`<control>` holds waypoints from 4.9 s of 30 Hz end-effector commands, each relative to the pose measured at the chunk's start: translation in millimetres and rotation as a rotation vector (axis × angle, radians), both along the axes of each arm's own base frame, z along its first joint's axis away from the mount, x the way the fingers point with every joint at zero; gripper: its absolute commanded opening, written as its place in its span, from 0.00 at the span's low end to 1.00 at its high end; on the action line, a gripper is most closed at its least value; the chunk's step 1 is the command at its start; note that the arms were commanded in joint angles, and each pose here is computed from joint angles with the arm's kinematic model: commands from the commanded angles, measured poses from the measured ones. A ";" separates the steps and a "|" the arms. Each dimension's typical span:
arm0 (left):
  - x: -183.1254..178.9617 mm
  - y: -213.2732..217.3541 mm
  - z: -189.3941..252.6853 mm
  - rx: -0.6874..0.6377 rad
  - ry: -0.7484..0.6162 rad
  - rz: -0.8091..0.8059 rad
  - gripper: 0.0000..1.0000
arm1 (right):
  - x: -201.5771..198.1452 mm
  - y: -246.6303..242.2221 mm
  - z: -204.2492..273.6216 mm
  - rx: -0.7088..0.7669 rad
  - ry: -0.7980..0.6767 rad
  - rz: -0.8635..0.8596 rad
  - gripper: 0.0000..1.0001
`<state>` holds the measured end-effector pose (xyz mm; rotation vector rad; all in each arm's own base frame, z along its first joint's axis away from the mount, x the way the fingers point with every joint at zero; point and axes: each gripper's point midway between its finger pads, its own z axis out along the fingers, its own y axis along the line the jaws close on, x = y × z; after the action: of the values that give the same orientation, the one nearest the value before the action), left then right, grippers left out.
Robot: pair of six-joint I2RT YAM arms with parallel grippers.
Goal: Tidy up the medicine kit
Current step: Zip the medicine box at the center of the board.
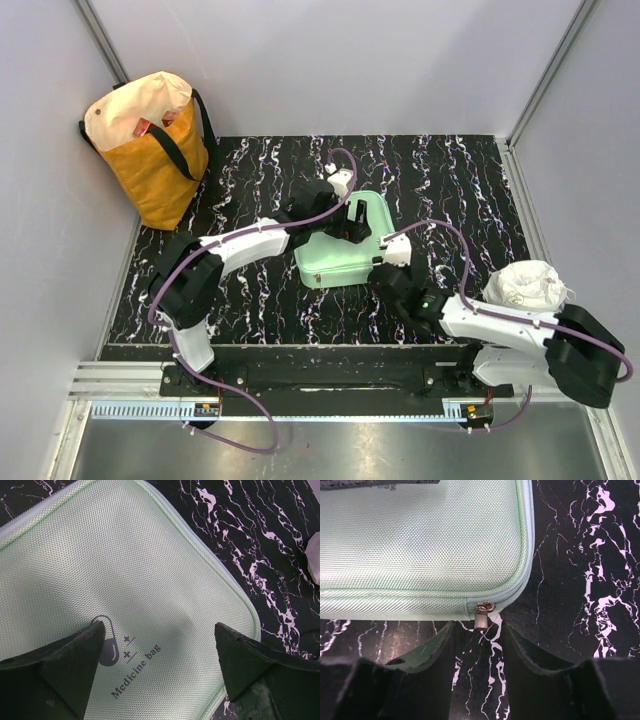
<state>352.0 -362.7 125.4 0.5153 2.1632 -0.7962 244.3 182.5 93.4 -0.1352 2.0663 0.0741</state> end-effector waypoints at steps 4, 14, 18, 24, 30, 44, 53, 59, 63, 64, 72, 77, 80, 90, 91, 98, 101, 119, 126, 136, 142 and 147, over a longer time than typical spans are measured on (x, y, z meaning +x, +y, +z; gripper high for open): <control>-9.5 -13.4 -10.9 -0.022 0.024 -0.085 0.93 | 15.6 -0.4 4.6 -0.082 -0.036 -0.078 0.48; -33.6 -13.3 -25.5 -0.012 0.014 -0.230 0.86 | 40.7 3.5 11.3 0.092 0.031 0.092 0.47; -40.4 -13.9 -26.5 -0.026 0.009 -0.270 0.83 | 43.1 14.7 16.3 0.105 0.045 0.184 0.37; -43.1 -12.3 -31.1 -0.024 0.017 -0.294 0.81 | 43.8 17.0 15.3 0.104 0.047 0.205 0.00; -40.6 -1.7 -23.6 -0.023 -0.003 -0.264 0.80 | 46.2 -4.4 20.2 0.099 0.030 0.076 0.00; -66.8 32.7 67.7 -0.240 -0.102 -0.045 0.90 | 26.3 -8.0 27.0 0.164 0.072 0.089 0.00; -117.1 26.9 29.7 -0.403 0.164 0.367 0.99 | 0.5 31.0 10.1 0.368 0.196 0.191 0.00; -125.9 53.7 11.8 -0.523 0.272 0.654 0.99 | -20.9 55.0 6.4 0.316 0.177 0.238 0.00; -112.5 61.1 12.5 -0.597 0.279 0.776 0.99 | -25.9 68.6 5.5 0.348 0.158 0.251 0.00; -108.8 63.0 13.7 -0.618 0.282 0.811 0.99 | -26.7 70.1 6.1 0.351 0.152 0.254 0.00; -89.3 78.4 5.0 -0.581 0.268 0.982 0.99 | -36.4 82.9 10.3 0.316 0.114 0.326 0.00; -85.1 82.4 -12.3 -0.533 0.283 1.002 0.94 | -37.7 84.3 9.0 0.287 0.103 0.354 0.00; -85.0 88.4 -22.8 -0.493 0.264 1.004 0.76 | -38.9 84.0 10.9 0.269 0.089 0.363 0.00; -76.2 87.1 -46.9 -0.432 0.278 1.021 0.33 | -44.1 93.6 9.5 0.257 0.087 0.400 0.00; -76.2 88.1 -47.8 -0.428 0.277 1.022 0.22 | -43.3 92.1 9.5 0.256 0.085 0.388 0.00; -66.6 96.5 -42.4 -0.376 0.214 1.021 0.00 | -43.7 61.6 -3.2 0.231 0.130 0.233 0.00; -63.2 101.6 -41.6 -0.340 0.179 1.017 0.00 | -47.8 43.2 -7.2 0.239 0.160 0.143 0.00; -49.9 132.7 -11.0 -0.350 0.083 0.747 0.31 | -50.0 47.8 6.7 0.187 0.102 0.278 0.00; -71.2 114.4 3.9 -0.452 0.163 0.637 0.81 | -39.7 96.9 12.8 0.210 0.101 0.389 0.00; -67.8 92.8 5.7 -0.497 0.217 0.596 0.84 | -37.6 175.1 28.7 0.278 0.081 0.548 0.00; -59.8 73.0 -4.3 -0.401 0.235 0.516 0.83 | -37.8 170.5 30.1 0.283 0.057 0.537 0.00; -58.3 55.3 -18.1 -0.380 0.262 0.444 0.58 | -40.7 167.9 22.7 0.275 0.069 0.544 0.00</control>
<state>287.7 -282.1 94.1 -0.3728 2.1828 -0.9251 205.3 331.3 84.8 -0.5360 2.1182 0.5792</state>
